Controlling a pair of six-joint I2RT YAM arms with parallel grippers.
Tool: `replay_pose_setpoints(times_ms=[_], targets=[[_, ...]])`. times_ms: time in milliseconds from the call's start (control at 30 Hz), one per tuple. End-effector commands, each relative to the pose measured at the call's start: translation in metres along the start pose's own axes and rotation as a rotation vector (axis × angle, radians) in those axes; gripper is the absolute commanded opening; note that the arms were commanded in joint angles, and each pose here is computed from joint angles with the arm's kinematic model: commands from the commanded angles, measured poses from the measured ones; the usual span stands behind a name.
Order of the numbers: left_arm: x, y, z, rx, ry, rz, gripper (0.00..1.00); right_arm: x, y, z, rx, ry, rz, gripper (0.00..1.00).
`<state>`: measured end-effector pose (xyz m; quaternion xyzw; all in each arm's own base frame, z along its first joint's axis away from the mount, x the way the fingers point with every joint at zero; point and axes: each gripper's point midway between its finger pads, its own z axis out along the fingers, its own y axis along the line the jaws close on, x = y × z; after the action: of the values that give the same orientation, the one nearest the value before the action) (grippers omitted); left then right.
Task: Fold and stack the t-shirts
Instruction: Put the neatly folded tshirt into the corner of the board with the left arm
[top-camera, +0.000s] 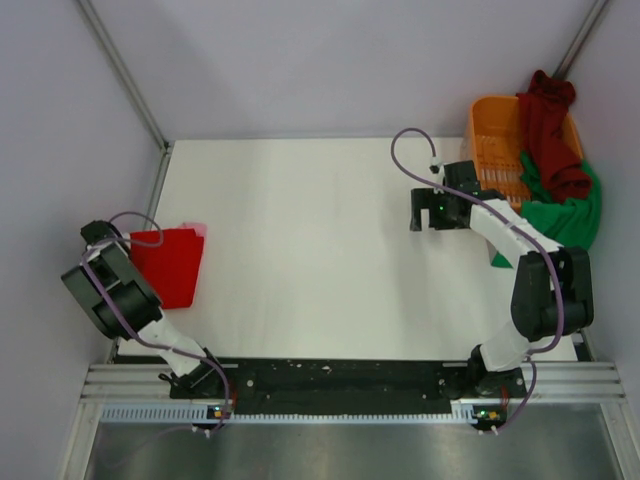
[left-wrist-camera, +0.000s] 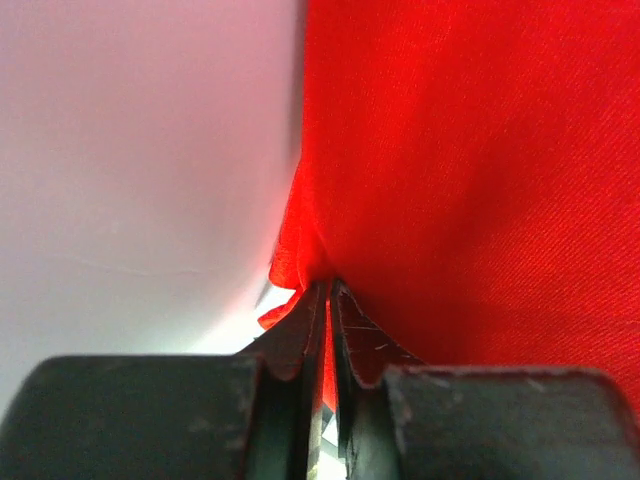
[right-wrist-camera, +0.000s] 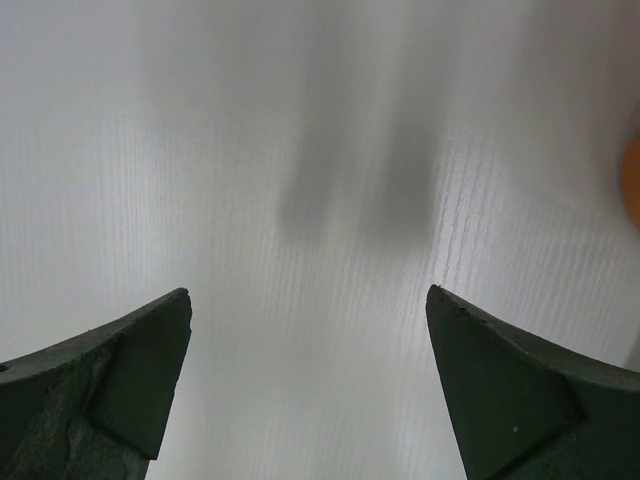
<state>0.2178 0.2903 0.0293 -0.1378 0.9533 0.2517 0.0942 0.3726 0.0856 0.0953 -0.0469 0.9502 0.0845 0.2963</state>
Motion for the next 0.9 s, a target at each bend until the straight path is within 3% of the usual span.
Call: replay_pose_setpoints(times_ms=[0, 167, 267, 433, 500, 567, 733, 867], targets=[[-0.011, 0.009, -0.008, -0.033, -0.065, -0.060, 0.14, -0.023, -0.005, -0.022, 0.030, -0.092, -0.012, 0.99], [-0.035, 0.015, -0.049, -0.009, -0.170, -0.072, 0.32, -0.028, -0.005, -0.024, 0.037, -0.123, -0.001, 0.99], [-0.052, -0.001, -0.085, 0.043, -0.267, -0.018, 0.44, -0.033, -0.006, -0.030, 0.042, -0.164, 0.004, 0.99], [-0.082, -0.081, -0.156, 0.212, -0.481, 0.187, 0.60, -0.042, -0.006, -0.046, 0.049, -0.253, 0.010, 0.99], [-0.091, -0.133, -0.188, 0.372, -0.568, 0.282, 0.74, -0.047, -0.005, -0.051, 0.043, -0.294, 0.016, 0.99], [-0.100, -0.173, -0.216, 0.479, -0.646, 0.368, 0.99, -0.051, -0.002, -0.058, 0.030, -0.333, 0.022, 0.99], [-0.111, -0.257, -0.270, 0.641, -0.799, 0.533, 0.99, -0.057, 0.003, -0.076, 0.000, -0.448, 0.013, 0.99], [-0.114, -0.303, -0.286, 0.863, -0.925, 0.493, 0.99, -0.053, 0.000, -0.082, 0.002, -0.552, 0.005, 0.99]])
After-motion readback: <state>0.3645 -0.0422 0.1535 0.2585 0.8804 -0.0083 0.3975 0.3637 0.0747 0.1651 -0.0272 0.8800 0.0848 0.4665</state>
